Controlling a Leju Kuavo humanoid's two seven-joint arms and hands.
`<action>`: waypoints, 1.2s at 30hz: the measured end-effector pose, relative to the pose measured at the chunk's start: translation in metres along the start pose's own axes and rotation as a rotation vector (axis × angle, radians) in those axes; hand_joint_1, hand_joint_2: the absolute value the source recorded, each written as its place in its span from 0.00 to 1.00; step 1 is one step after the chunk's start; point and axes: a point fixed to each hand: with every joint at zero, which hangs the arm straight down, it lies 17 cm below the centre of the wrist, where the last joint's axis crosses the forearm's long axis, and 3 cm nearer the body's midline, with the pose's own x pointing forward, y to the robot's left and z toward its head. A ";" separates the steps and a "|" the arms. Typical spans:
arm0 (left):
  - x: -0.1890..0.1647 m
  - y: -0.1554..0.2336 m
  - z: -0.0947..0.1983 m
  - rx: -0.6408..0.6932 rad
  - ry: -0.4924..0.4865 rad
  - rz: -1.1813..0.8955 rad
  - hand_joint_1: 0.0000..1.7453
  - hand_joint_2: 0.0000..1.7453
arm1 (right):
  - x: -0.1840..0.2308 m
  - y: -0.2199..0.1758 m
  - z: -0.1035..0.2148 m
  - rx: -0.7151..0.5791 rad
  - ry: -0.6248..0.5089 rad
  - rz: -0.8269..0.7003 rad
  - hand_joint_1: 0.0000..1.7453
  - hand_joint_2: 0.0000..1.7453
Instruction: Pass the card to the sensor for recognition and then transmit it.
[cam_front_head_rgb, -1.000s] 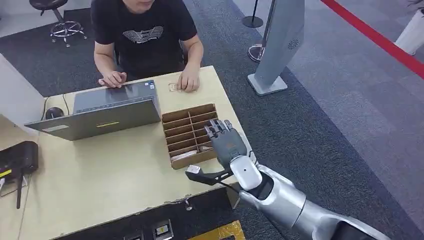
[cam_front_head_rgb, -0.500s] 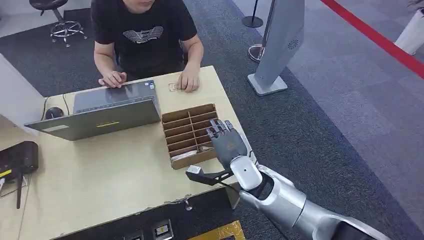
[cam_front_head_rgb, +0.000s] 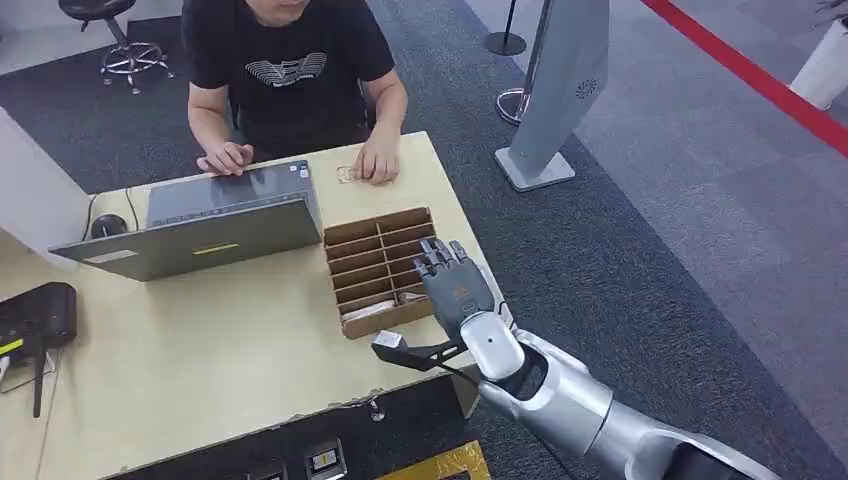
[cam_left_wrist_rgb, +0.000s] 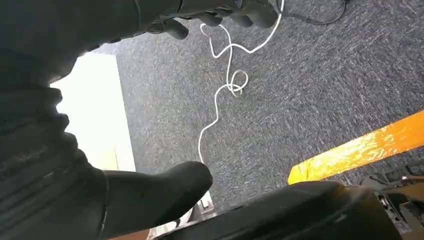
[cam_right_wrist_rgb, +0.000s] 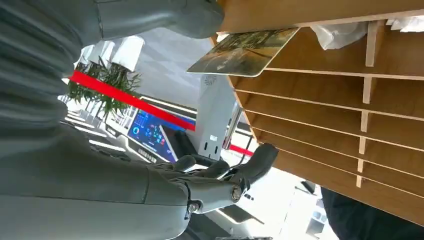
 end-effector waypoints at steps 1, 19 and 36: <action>0.000 0.000 0.000 0.000 0.000 0.000 0.00 1.00 | 0.000 0.001 0.000 0.003 0.000 -0.002 0.30 1.00; -0.001 0.001 0.000 0.005 0.003 0.004 0.00 1.00 | -0.011 0.021 -0.001 0.067 0.024 -0.036 0.31 1.00; -0.001 0.002 0.000 0.011 0.003 0.004 0.00 1.00 | -0.015 0.031 -0.001 0.088 0.033 -0.047 1.00 1.00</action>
